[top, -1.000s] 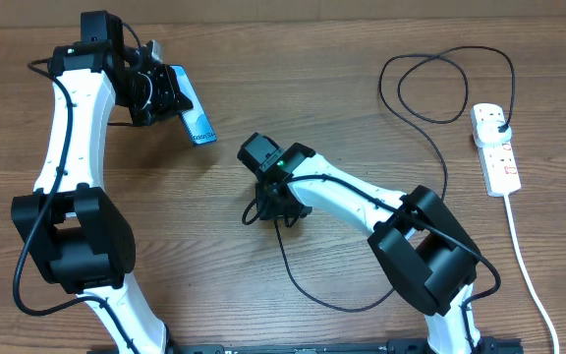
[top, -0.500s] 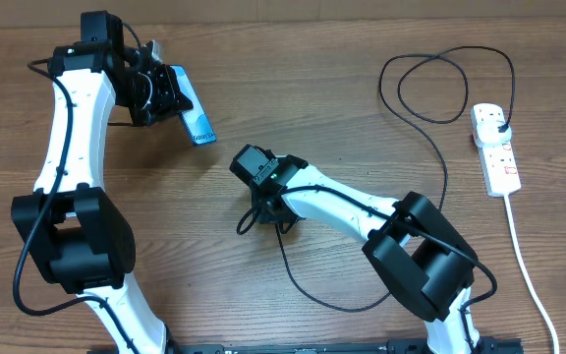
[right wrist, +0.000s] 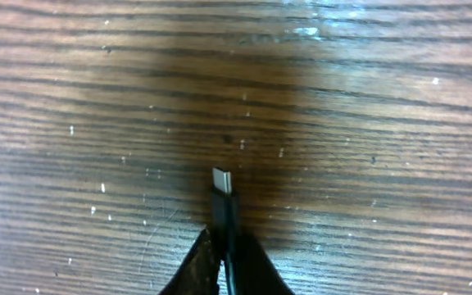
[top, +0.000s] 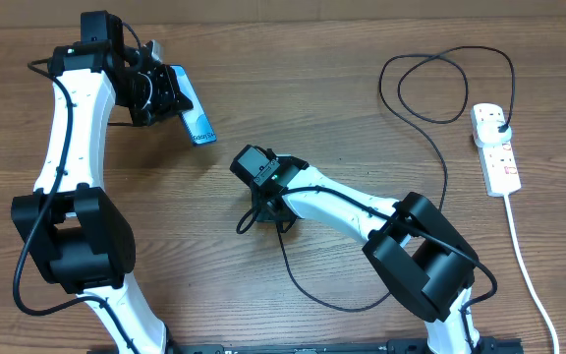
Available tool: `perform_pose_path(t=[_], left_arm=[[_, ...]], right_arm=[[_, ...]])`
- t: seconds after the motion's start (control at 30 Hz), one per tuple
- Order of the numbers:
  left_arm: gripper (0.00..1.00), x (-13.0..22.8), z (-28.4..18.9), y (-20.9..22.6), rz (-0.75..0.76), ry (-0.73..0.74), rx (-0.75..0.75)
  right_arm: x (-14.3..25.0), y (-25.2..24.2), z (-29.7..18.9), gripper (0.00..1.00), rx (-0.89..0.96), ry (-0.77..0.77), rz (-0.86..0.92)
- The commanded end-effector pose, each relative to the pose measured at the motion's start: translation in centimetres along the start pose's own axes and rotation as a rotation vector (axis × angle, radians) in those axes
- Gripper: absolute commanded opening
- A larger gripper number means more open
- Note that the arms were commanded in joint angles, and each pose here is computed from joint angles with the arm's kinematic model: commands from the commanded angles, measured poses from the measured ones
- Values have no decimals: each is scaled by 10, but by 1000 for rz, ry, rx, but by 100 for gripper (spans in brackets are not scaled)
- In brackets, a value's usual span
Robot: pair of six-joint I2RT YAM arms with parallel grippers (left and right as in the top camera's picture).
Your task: Plug charger to phone and switch on socket
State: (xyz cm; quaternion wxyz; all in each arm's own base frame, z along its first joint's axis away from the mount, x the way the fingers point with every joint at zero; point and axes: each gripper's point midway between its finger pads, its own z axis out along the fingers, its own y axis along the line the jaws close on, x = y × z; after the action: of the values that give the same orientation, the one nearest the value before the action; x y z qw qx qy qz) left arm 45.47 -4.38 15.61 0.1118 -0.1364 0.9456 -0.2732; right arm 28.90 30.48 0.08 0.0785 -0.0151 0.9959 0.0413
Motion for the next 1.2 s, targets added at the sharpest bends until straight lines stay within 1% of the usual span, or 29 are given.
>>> perform_pose_path(t=[0.0, 0.27, 0.3, 0.33, 0.4, 0.43, 0.47, 0.53, 0.6, 0.63, 0.67, 0.77, 0.8, 0.9, 1.17], left_arm=[[4, -1, -4, -11, 24, -6, 33], [4, 3, -7, -38, 108, 14, 189], [4, 4, -8, -44, 129, 19, 227], [4, 8, -11, -56, 174, 28, 302], [4, 17, -25, -88, 306, 37, 510], [4, 19, -30, -94, 335, 36, 560], [4, 23, -38, -106, 381, 31, 649], [4, 26, -48, -118, 425, 19, 744], [4, 26, -52, -122, 438, 13, 777], [4, 27, -58, -128, 456, 8, 823], [4, 29, -64, -133, 476, 2, 871], [4, 36, -88, -149, 537, -24, 1047], [4, 36, -90, -150, 541, -25, 1061], [4, 38, -89, -152, 540, -17, 1063], [4, 50, -82, -165, 532, 37, 1076]], right_arm=[[14, -7, 11, 4, 24, 39, -10], [12, -5, 8, 4, -5, 66, 6], [10, -4, 6, 4, -19, 73, 14], [6, 0, 1, 4, -50, 83, 2], [-4, 11, -16, 4, -155, 99, -31], [-8, 15, -23, 4, -195, 102, -44], [-14, 23, -41, 4, -283, 101, -78], [-26, 33, -82, 4, -450, 80, -138], [-31, 37, -107, 4, -551, 62, -191], [-33, 41, -137, 4, -674, 39, -274], [-33, 41, -154, 4, -746, 24, -320], [-36, 36, -194, 4, -902, -15, -398], [-36, 34, -206, 4, -963, -23, -421], [-38, 33, -222, 4, -1065, -27, -445], [-49, 30, -218, 4, -1028, -72, -440]])
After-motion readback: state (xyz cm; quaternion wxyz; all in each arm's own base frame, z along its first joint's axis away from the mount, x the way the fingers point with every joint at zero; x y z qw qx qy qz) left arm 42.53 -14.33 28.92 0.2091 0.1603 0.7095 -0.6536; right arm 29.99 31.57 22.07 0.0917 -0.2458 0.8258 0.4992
